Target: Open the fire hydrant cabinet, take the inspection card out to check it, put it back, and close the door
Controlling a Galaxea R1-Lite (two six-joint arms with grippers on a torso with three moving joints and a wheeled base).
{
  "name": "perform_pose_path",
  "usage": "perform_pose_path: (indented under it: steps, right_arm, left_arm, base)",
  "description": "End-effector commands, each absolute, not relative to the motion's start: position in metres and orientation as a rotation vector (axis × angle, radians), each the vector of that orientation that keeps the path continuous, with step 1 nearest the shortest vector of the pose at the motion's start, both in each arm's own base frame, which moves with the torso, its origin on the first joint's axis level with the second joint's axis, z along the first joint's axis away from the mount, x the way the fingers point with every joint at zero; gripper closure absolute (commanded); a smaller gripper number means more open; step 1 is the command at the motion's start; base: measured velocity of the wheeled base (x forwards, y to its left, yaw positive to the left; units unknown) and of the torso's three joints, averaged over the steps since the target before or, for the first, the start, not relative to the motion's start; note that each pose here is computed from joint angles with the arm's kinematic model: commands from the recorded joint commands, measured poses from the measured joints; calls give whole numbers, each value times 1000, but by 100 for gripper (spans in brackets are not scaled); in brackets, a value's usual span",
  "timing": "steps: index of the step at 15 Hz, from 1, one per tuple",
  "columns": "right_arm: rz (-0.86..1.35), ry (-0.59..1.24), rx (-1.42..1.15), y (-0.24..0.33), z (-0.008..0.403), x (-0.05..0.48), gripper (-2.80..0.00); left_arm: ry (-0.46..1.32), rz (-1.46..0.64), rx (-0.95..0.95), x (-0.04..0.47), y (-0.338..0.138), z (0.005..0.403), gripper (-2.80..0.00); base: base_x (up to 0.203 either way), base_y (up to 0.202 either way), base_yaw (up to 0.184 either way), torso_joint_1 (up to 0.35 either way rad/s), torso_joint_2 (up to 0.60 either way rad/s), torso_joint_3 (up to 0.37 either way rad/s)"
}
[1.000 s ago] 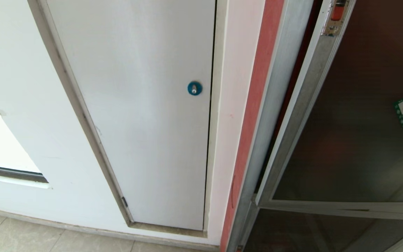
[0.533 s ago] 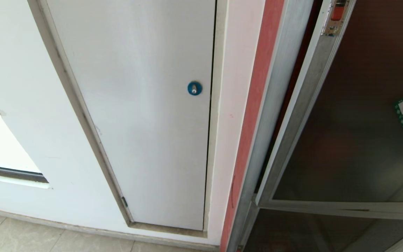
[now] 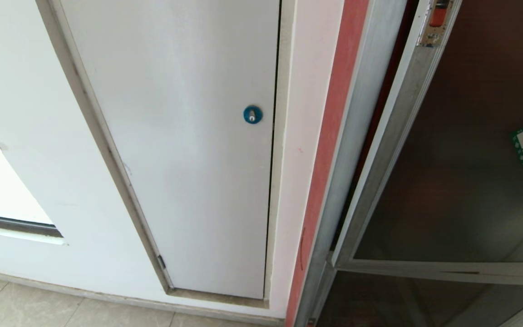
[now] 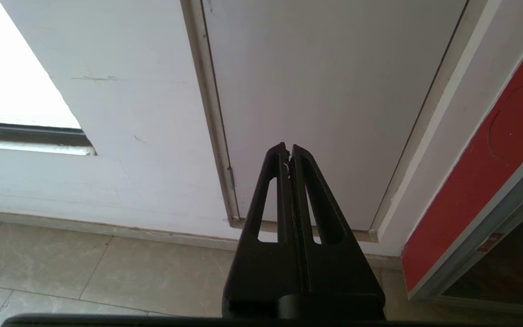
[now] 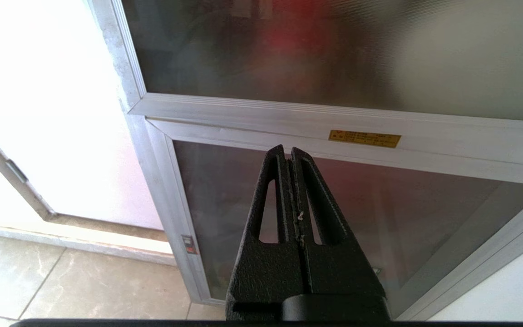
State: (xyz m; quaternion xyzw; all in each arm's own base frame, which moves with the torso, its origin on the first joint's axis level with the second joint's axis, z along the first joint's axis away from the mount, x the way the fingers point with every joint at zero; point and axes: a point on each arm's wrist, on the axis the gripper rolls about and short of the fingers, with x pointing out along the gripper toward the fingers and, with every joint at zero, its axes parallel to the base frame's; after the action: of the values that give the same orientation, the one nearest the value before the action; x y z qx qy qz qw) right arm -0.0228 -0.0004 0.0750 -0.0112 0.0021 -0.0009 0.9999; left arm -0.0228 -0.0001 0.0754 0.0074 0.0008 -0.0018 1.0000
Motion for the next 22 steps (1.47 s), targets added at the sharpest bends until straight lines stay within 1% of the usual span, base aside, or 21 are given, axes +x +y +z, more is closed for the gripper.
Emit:
perform_pose_path:
  steps: [1, 6, 10, 13, 16, 19, 22]
  right_arm:
    - [0, 3, -25, 0, 75, -23, 0]
    - [2, 1, -2, 0, 75, -23, 0]
    - [-3, 1, 17, 0, 75, -23, 0]
    - [-3, 2, 17, 0, 75, -23, 0]
    - [-2, 0, 17, -1, 75, -23, 0]
    - [-3, 0, 17, 0, 75, -23, 0]
    - [-3, 1, 17, 0, 75, -23, 0]
  left_arm:
    - [2, -4, 15, -23, 0, 75, 0]
    - [-9, -3, 24, -23, 0, 78, 0]
    - [-80, -45, 27, -31, -1, 112, 0]
    - [-21, -123, 22, -19, -3, 141, 0]
    - [78, -261, -14, 8, -6, 178, 0]
    - [135, -461, -93, 43, -10, 223, 0]
    - [198, -637, -165, 83, -18, 256, 0]
  base:
    - [0, 0, 0, 0, 0, 0]
    - [0, 0, 0, 0, 0, 0]
    - [0, 0, 0, 0, 0, 0]
    - [0, 0, 0, 0, 0, 0]
    - [0, 0, 0, 0, 0, 0]
    - [0, 0, 0, 0, 0, 0]
    - [0, 0, 0, 0, 0, 0]
